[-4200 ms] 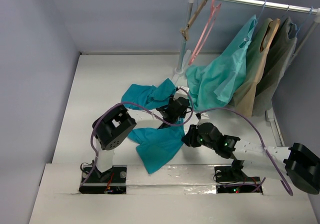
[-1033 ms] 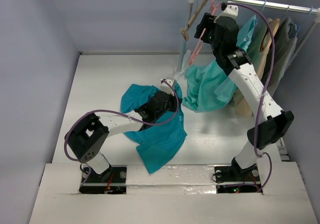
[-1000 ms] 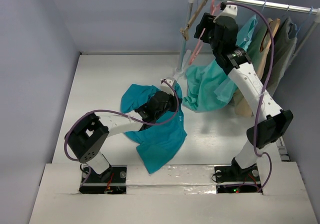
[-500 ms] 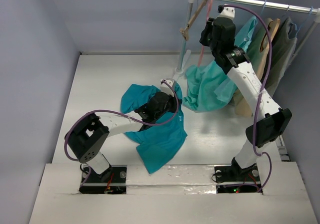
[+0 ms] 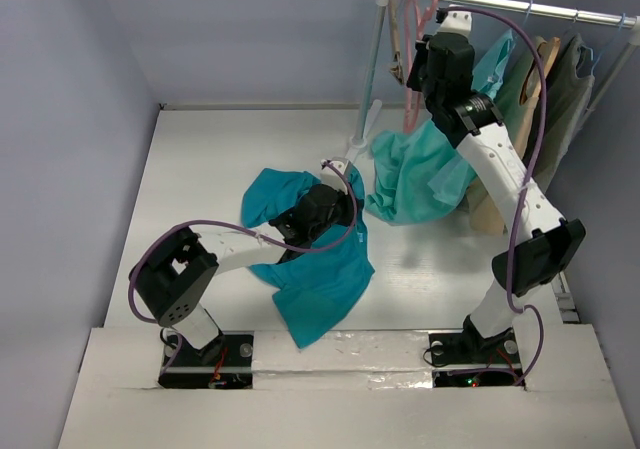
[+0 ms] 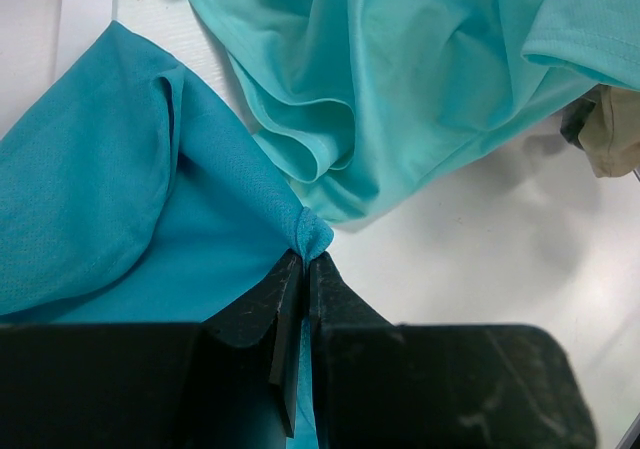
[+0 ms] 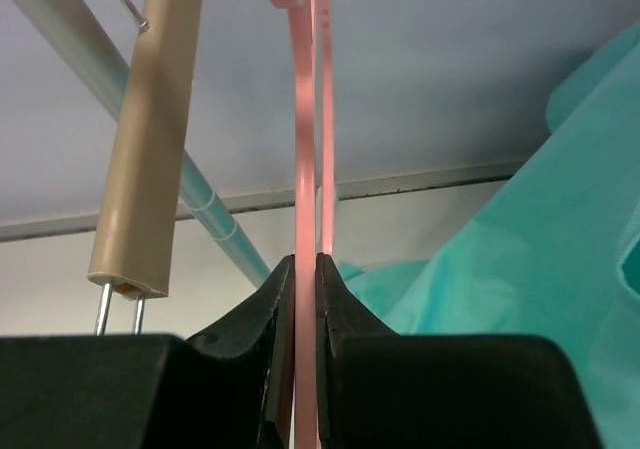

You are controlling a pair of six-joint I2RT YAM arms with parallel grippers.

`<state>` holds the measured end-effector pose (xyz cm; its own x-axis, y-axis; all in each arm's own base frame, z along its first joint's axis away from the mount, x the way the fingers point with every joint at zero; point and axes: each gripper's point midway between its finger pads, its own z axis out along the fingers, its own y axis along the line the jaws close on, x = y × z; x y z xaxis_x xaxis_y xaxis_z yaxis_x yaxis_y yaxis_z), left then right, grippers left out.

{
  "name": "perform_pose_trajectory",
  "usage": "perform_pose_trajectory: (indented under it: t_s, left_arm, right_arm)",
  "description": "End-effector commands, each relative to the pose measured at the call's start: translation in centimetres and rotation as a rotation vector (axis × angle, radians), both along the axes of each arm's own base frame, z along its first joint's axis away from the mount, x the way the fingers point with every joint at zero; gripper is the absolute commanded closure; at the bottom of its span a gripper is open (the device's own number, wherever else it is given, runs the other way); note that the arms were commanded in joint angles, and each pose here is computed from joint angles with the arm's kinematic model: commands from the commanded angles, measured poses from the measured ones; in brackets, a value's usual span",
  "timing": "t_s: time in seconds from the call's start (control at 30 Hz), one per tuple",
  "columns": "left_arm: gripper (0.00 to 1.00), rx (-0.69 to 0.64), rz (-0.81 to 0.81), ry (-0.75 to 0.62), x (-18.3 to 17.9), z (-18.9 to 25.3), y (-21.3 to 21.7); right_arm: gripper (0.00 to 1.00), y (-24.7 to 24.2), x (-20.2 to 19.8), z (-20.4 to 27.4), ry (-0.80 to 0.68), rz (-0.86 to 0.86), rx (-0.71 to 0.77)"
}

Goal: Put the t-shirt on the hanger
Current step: Pick up the hanger from the clothesline.

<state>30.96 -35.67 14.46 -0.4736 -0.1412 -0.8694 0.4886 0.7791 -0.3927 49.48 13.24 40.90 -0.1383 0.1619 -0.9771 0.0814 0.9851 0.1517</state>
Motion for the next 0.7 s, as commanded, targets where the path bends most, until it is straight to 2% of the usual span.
perform_pose_trajectory:
  t_s: [0.0, 0.23, 0.4, 0.67]
  left_arm:
    - [1.00, -0.066, 0.004, -0.072, 0.2, 3.3, 0.1]
    - [1.00, -0.061, 0.009, -0.073, 0.3, 3.2, 0.2]
    - [1.00, -0.060, 0.009, -0.070, 0.3, 3.1, 0.2]
    - [1.00, -0.067, 0.023, -0.068, 1.0, 3.0, 0.6]
  right_arm:
    - [1.00, -2.0, -1.8, 6.0, -0.125, -0.042, -0.012]
    - [1.00, -3.4, -3.0, 7.2, -0.176, -0.087, -0.038]
    - [1.00, -4.0, -5.5, 8.4, -0.238, -0.067, -0.008]
    - [1.00, -3.2, -8.2, 5.4, -0.191, 0.035, 0.029]
